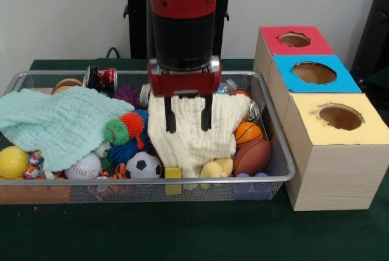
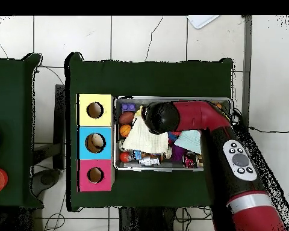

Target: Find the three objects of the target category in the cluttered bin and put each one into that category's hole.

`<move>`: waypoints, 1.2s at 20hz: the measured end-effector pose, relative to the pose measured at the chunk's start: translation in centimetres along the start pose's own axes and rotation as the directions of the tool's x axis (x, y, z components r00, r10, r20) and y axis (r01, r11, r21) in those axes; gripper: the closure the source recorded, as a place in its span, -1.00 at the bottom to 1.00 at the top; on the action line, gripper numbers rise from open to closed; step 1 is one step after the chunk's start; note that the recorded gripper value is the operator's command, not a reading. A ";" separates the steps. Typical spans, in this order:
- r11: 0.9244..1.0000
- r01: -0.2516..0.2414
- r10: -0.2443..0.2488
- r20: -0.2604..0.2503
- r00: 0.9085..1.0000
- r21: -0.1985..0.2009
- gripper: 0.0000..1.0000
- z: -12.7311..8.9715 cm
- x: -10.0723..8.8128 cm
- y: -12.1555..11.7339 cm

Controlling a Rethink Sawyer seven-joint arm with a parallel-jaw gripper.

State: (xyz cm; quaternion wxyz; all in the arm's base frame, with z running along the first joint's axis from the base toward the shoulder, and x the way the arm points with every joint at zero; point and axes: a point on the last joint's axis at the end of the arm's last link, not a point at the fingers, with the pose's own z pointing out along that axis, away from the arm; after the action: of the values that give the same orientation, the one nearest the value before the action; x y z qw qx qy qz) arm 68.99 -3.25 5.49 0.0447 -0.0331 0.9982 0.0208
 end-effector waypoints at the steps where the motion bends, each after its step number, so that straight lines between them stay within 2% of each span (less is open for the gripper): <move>1: 1.000 -0.006 0.006 0.009 1.000 -0.005 -1.00 0.8 -0.4 -0.1; 5: 1.000 -0.015 0.016 0.025 1.000 -0.027 -1.00 4.0 -1.2 0.6; 7: 0.999 -0.010 0.010 0.014 1.000 -0.045 -1.00 6.1 -1.0 1.9; 12: 0.998 0.009 -0.011 -0.019 1.000 -0.066 -1.00 8.3 0.1 4.2; 16: 0.997 0.025 -0.028 -0.036 0.999 -0.071 -1.00 9.2 0.8 5.5; 21: 0.998 0.029 -0.031 -0.044 0.999 -0.049 -1.00 9.2 1.1 5.0; 22: 0.999 0.029 -0.031 -0.055 0.998 -0.034 1.00 9.4 1.6 4.6; 24: 0.999 0.031 -0.032 -0.058 0.998 -0.027 1.00 9.5 1.8 4.4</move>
State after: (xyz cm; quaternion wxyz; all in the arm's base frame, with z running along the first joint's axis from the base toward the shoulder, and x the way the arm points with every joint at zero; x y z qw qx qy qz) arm 67.79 1.49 -3.98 0.0154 -0.0499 0.9981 0.0321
